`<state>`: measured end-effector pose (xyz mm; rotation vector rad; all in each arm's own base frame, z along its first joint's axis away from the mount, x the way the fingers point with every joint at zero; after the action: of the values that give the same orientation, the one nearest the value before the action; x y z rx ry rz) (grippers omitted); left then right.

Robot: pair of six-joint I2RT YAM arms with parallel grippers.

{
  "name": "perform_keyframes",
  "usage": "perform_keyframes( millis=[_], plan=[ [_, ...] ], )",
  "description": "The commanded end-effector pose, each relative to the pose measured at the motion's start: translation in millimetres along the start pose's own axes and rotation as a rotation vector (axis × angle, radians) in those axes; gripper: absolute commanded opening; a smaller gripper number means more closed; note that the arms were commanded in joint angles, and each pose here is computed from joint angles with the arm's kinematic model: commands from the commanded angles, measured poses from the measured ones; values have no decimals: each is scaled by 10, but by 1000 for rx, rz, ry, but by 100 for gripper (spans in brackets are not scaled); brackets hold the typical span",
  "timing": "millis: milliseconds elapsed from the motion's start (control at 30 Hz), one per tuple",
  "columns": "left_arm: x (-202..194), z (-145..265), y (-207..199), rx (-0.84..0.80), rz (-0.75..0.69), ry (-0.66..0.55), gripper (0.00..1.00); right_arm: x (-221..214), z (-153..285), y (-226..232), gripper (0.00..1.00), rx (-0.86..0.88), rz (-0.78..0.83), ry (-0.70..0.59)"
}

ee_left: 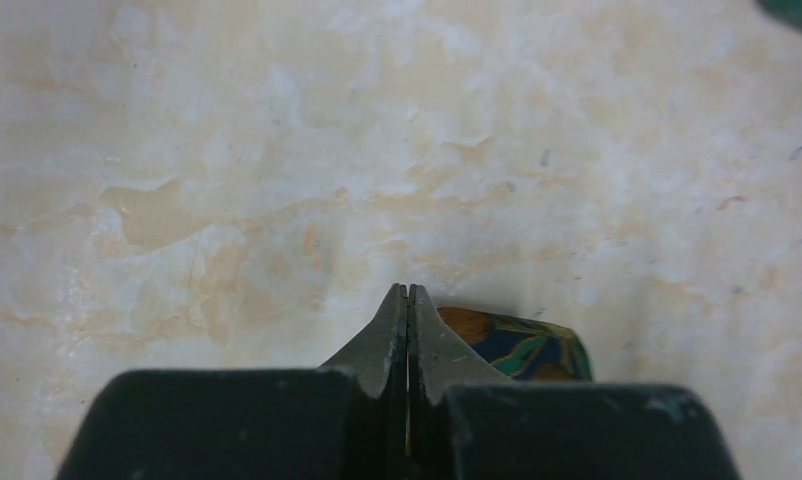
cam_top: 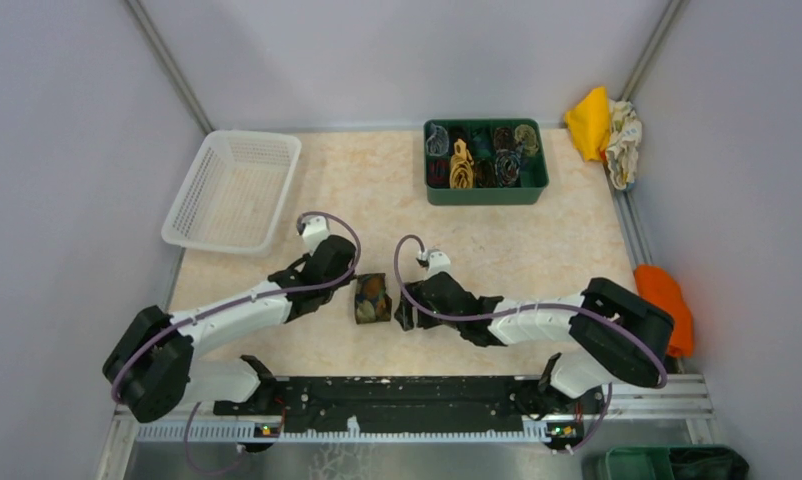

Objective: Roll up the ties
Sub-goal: Roll the tie at the center of the board, then pick up the tie at the center of the board.

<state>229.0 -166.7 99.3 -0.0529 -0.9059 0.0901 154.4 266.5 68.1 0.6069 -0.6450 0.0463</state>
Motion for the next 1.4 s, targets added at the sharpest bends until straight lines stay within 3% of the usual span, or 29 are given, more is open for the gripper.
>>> perform_keyframes(
  millis=[0, 200, 467, 933, 1367],
  plan=[
    [249, 144, -68, -32, 41, -36, 0, -104, 56, 34, 74, 122, -116, 36],
    [195, 143, -316, -229, 47, -12, 0, -198, 89, 95, 81, 327, -272, 65],
    [-167, 21, -289, -246, 57, 91, 0, -295, -30, 155, 82, 415, -362, 136],
    [-610, 71, 67, -196, 50, 147, 0, -422, -188, 118, 83, 412, -429, 186],
    [-591, 114, 136, -187, 52, 117, 0, -243, -460, 308, 85, 377, -357, 164]
  ],
)
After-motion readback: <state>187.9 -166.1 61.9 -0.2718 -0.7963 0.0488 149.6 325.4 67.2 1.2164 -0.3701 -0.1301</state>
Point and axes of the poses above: each gripper's point midway between its finger pads, its own z axis back along the fingers, its own y axis along the line the jaws close on, x = y × z, the point moved 6 cm from there along z, back along the fingers, and after that the axes turned 13 degrees about -z, right-handed, at the moved point
